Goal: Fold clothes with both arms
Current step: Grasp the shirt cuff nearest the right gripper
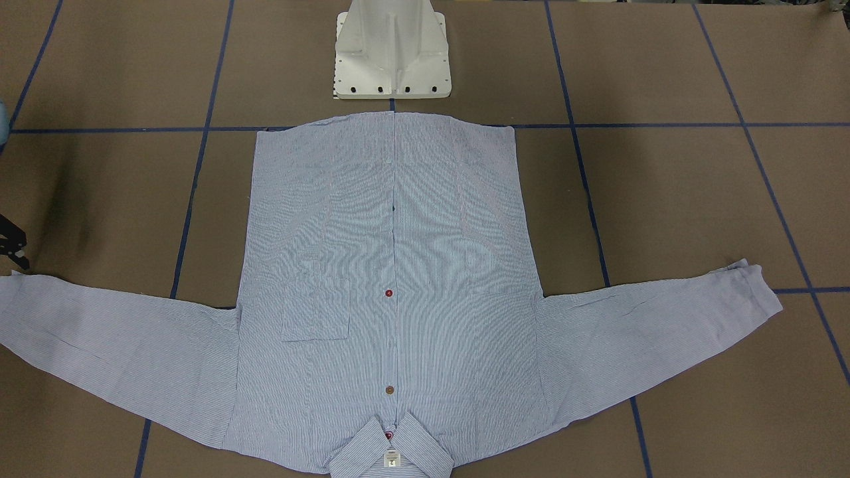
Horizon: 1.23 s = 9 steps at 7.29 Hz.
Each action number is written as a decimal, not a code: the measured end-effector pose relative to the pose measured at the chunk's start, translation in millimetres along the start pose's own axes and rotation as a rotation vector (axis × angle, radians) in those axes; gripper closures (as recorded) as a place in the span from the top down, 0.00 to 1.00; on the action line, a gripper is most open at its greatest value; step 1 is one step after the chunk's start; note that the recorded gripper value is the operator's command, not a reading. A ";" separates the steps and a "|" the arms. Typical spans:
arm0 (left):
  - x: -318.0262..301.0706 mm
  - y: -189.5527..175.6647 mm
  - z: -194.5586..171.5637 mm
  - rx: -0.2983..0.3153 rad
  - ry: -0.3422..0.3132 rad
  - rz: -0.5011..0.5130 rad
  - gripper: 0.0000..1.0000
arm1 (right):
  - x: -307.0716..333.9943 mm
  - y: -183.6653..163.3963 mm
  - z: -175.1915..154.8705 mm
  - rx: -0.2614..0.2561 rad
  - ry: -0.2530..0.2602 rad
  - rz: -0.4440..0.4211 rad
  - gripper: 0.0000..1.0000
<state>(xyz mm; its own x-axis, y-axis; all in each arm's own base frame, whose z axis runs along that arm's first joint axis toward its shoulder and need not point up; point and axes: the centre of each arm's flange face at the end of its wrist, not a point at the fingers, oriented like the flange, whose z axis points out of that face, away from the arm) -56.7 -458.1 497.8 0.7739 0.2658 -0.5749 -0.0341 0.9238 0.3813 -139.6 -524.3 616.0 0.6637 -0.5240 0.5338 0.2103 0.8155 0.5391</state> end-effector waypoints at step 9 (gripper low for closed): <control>-0.1 0.7 -1.6 0.002 0.000 -0.002 1.00 | 14.8 47.1 44.7 -0.070 0.027 -0.133 0.65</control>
<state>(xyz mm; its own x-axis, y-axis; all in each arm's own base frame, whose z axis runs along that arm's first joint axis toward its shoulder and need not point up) -57.8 -457.0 497.0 0.7737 0.2641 -0.5759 -0.0314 0.9239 0.3814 -152.0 -504.6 678.4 0.6457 -0.6226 0.4420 0.3465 0.7547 0.5571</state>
